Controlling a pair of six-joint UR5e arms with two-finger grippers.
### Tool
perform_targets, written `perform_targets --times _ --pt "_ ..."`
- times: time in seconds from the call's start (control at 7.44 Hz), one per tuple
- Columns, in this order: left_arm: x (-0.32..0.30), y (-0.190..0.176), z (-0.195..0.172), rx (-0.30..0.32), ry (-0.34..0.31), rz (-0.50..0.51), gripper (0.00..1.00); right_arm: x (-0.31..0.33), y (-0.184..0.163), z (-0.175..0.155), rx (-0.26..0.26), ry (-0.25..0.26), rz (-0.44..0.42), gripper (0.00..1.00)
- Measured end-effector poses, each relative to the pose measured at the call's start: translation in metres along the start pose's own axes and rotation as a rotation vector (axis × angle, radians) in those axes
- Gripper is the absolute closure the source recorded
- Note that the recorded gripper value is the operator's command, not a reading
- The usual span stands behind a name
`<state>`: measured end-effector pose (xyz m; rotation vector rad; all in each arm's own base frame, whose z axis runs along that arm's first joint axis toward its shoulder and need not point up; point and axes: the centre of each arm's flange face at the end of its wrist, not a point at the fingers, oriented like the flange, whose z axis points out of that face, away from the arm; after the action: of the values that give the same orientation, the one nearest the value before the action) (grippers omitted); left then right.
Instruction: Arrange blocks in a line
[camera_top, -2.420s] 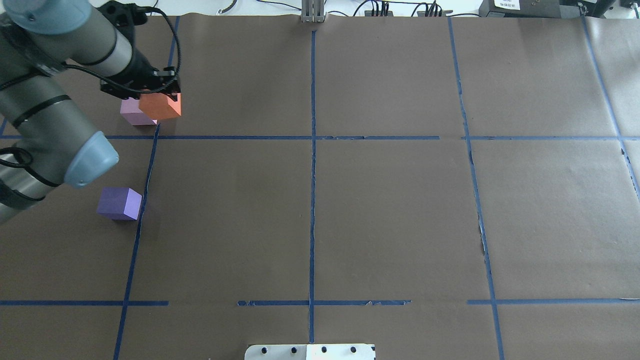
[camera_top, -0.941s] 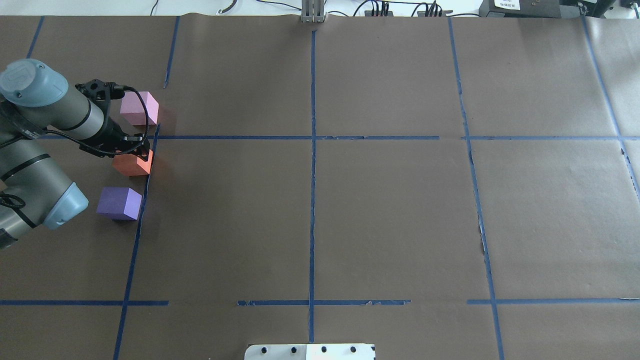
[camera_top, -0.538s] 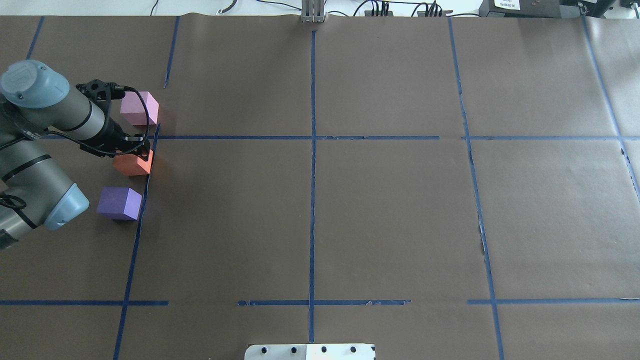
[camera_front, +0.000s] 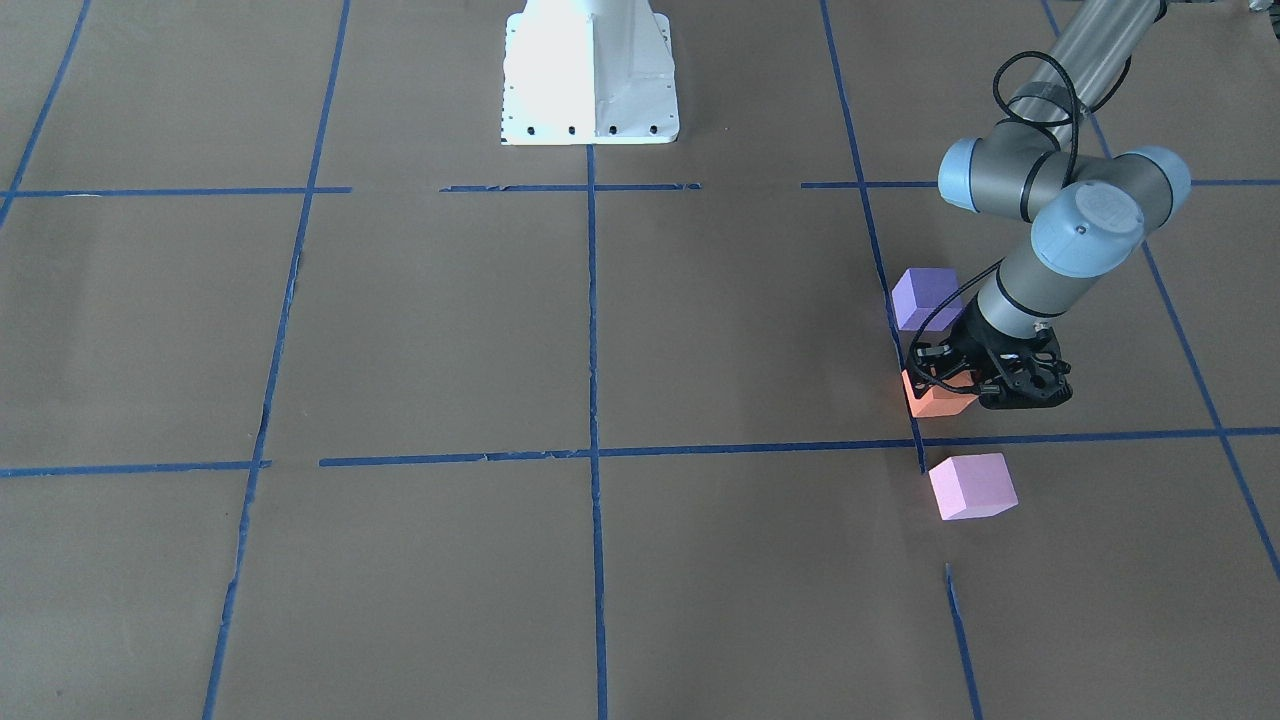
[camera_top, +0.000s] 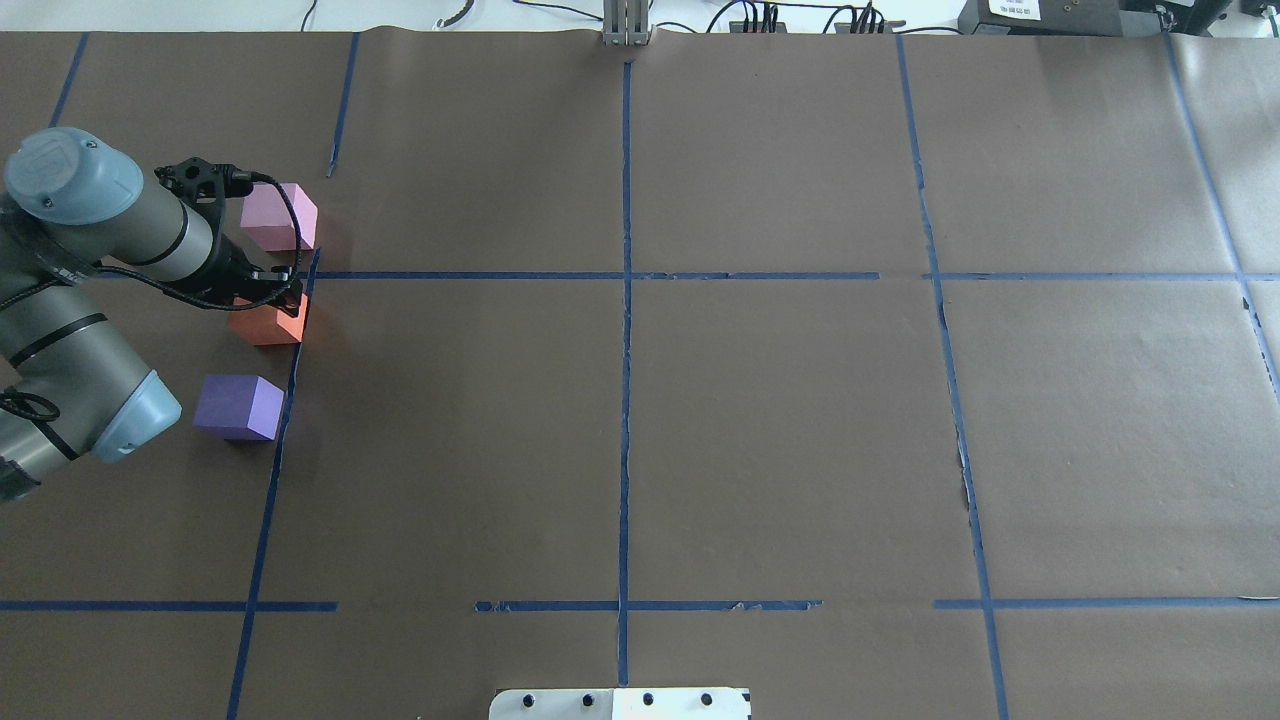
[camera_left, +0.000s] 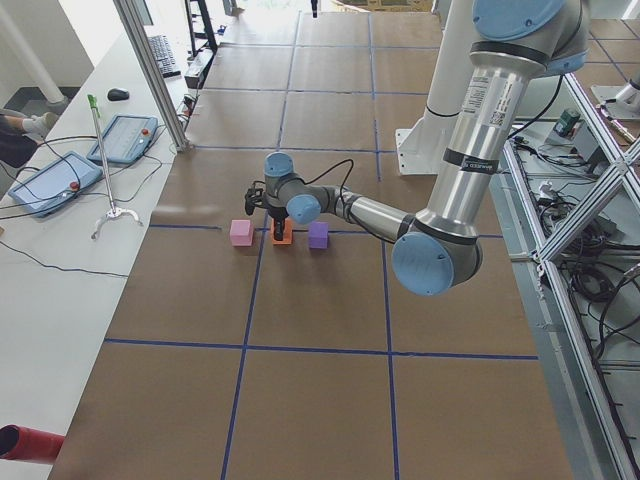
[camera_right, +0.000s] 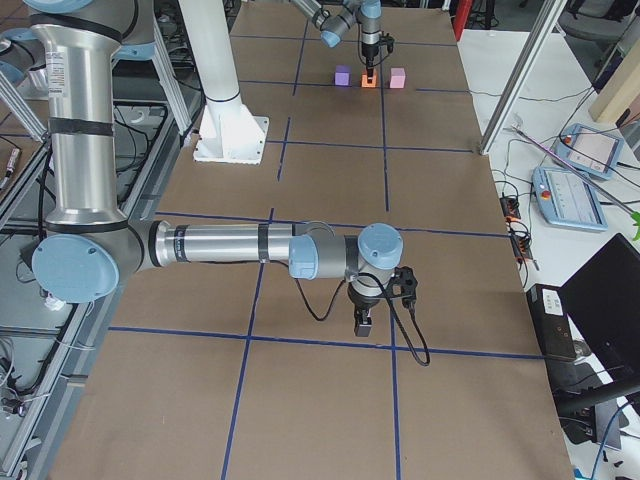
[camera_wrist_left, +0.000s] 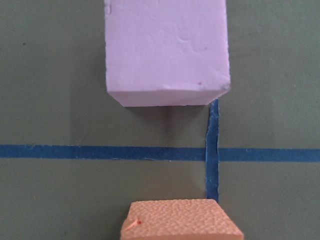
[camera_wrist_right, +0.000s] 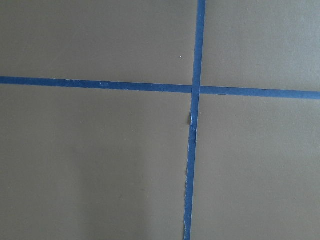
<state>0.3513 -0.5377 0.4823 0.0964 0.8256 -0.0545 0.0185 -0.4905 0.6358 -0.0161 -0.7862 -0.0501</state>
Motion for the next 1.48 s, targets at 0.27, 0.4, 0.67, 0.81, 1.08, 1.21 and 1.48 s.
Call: perform_targets --times 0.27,0.4,0.67,0.81,1.08,1.21,1.48 --pt "-0.0030 0.0012 0.0015 -0.002 -0.003 0.000 0.90 0.0001 0.0001 0.0001 -0.001 0.000 0.001 0.00" --pt "-0.0040 0.0016 0.0021 -0.003 -0.004 0.000 0.90 0.0001 0.0001 0.0001 -0.001 0.000 0.001 0.00" --pt "-0.0042 0.0016 0.0022 -0.002 -0.002 0.002 0.75 0.0001 0.0000 0.0000 0.000 0.000 0.000 0.00" --pt "-0.0042 0.0016 0.0022 -0.001 -0.002 0.002 0.54 0.0001 0.0001 0.0001 0.000 0.000 0.000 0.00" --pt "-0.0036 0.0013 0.0020 0.000 -0.001 0.002 0.01 0.0000 0.0000 0.0000 0.000 0.000 0.000 0.00" --pt "-0.0033 0.0013 0.0019 0.000 -0.001 0.002 0.01 0.0000 0.0000 0.0000 0.000 0.000 0.000 0.00" --pt "-0.0040 0.0016 0.0019 0.000 -0.002 0.001 0.00 0.0000 0.0000 0.0000 0.000 0.000 0.000 0.00"
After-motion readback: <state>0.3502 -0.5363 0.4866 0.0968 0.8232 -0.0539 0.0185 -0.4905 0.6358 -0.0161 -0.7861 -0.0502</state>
